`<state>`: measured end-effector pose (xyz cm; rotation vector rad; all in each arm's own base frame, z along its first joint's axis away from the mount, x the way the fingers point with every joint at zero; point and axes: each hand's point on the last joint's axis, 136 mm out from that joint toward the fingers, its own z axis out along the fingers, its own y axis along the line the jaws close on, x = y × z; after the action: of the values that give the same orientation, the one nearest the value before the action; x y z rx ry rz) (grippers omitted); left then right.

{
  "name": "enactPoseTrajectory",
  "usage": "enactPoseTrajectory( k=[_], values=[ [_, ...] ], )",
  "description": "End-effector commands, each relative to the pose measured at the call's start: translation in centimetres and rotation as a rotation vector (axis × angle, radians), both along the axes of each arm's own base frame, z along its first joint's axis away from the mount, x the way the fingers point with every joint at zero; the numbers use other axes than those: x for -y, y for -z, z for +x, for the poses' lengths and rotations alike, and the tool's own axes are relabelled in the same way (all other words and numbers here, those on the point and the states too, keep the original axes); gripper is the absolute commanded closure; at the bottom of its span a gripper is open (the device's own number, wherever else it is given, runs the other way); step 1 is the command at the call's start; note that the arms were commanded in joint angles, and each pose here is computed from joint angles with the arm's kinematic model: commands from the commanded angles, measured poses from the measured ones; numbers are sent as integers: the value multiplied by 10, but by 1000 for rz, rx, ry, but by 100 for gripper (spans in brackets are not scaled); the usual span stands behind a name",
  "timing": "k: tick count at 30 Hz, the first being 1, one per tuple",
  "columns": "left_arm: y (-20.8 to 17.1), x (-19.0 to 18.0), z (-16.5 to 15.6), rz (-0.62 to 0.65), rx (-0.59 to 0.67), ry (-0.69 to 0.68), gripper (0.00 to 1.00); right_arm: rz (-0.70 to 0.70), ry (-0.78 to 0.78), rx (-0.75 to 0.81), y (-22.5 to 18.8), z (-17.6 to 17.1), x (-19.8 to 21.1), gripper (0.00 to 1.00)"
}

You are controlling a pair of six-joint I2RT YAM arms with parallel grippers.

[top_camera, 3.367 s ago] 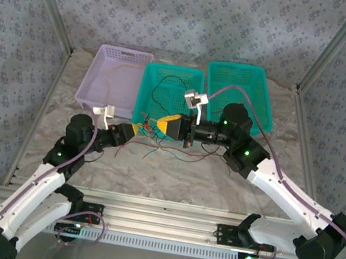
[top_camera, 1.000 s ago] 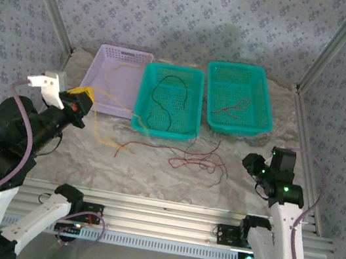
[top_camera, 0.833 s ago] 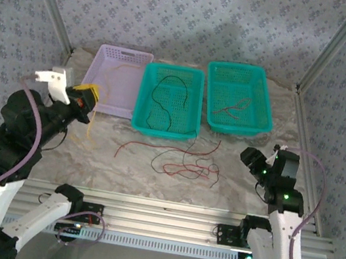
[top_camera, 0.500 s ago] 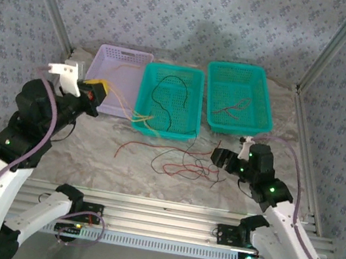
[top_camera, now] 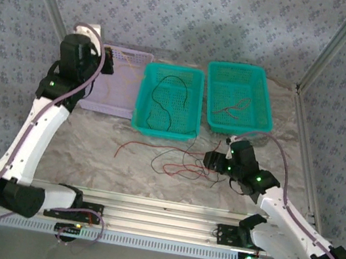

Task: Untangle the cables

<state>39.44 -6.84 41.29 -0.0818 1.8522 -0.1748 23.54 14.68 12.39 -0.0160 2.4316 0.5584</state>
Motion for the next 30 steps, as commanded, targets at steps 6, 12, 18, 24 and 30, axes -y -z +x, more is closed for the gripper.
enactPoseTrajectory(
  k=[6, 12, 18, 24, 30],
  values=[
    [-52, -33, 19, 57, 129, -119, 100, -3, 1, 22, 5, 0, -3, 27],
    [-35, -46, 59, 56, 92, -144, 100, -11, -39, 11, 8, -2, -11, 28],
    [4, -63, 105, 41, 29, -177, 100, -3, -79, 26, 6, -8, -20, 28],
    [64, -67, 138, 24, -95, -183, 100, -28, -81, 20, 16, -12, -21, 28],
    [132, -65, 143, -28, -215, -193, 100, -93, -51, -18, 33, -8, -17, 28]
  ],
)
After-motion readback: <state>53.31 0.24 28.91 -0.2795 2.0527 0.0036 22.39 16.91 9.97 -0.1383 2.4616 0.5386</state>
